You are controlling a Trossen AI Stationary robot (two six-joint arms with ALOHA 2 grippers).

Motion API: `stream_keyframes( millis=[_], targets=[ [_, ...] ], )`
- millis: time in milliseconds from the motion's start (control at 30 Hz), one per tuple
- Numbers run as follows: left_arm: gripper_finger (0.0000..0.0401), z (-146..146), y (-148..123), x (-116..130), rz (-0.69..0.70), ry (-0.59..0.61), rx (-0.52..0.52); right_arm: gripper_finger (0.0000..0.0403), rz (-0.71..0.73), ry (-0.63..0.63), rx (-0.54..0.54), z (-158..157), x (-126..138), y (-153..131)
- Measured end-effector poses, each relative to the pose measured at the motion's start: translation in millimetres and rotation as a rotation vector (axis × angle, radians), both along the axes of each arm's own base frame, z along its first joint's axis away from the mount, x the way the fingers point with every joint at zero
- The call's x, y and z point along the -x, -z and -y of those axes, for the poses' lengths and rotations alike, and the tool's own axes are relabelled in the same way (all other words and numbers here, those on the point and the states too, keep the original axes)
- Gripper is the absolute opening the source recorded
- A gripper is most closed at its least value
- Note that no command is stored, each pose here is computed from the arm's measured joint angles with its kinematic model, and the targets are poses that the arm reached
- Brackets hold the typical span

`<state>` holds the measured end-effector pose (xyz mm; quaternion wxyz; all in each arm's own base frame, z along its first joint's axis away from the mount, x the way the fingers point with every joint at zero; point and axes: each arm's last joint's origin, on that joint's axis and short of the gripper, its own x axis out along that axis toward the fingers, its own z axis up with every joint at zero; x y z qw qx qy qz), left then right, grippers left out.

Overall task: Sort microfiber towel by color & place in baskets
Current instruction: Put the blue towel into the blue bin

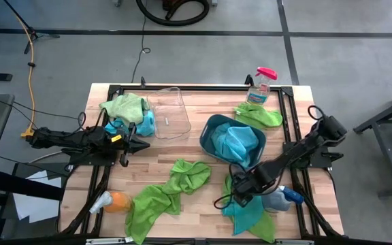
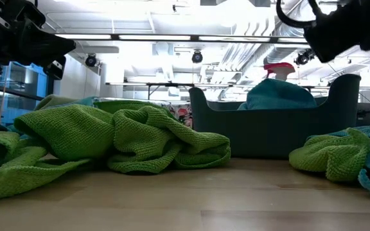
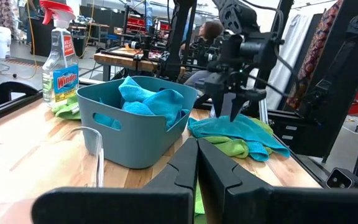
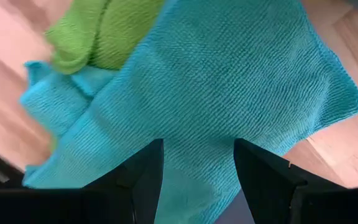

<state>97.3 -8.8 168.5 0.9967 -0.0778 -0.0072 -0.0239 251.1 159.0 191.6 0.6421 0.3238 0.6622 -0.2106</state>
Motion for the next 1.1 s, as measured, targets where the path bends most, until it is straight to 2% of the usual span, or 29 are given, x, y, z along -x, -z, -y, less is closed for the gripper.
stream_keyframes(
  millis=[267, 533, 633, 733, 800, 933, 1000, 1100],
  targets=[
    [0.0, 0, 0, 0, 0.0, 0.0, 0.0, 0.0193, -0.057, 0.053, 0.053, -2, -5, 20],
    [0.0, 0, 0, 0, 0.0, 0.0, 0.0, 0.0183, -0.081, 0.041, 0.094, -4, -8, 33],
    [0.0, 0, 0, 0, 0.0, 0.0, 0.0, 0.0139, -0.072, 0.036, 0.108, -3, -8, 33],
    [0.0, 0, 0, 0, 0.0, 0.0, 0.0, 0.0048, -0.067, 0.024, 0.106, -4, -9, 32],
    [0.0, 0, 0, 0, 0.0, 0.0, 0.0, 0.0016, -0.046, -0.005, 0.098, -6, -12, 26],
    [0.0, 0, 0, 0, 0.0, 0.0, 0.0, 0.0016, -0.021, -0.05, 0.071, -12, -20, 5],
    [0.0, 0, 0, 0, 0.0, 0.0, 0.0, 0.0006, 0.011, -0.091, 0.057, -16, -26, -13],
    [0.0, 0, 0, 0, 0.0, 0.0, 0.0, 0.0011, 0.04, -0.17, 0.05, -19, -32, -41]
  ],
)
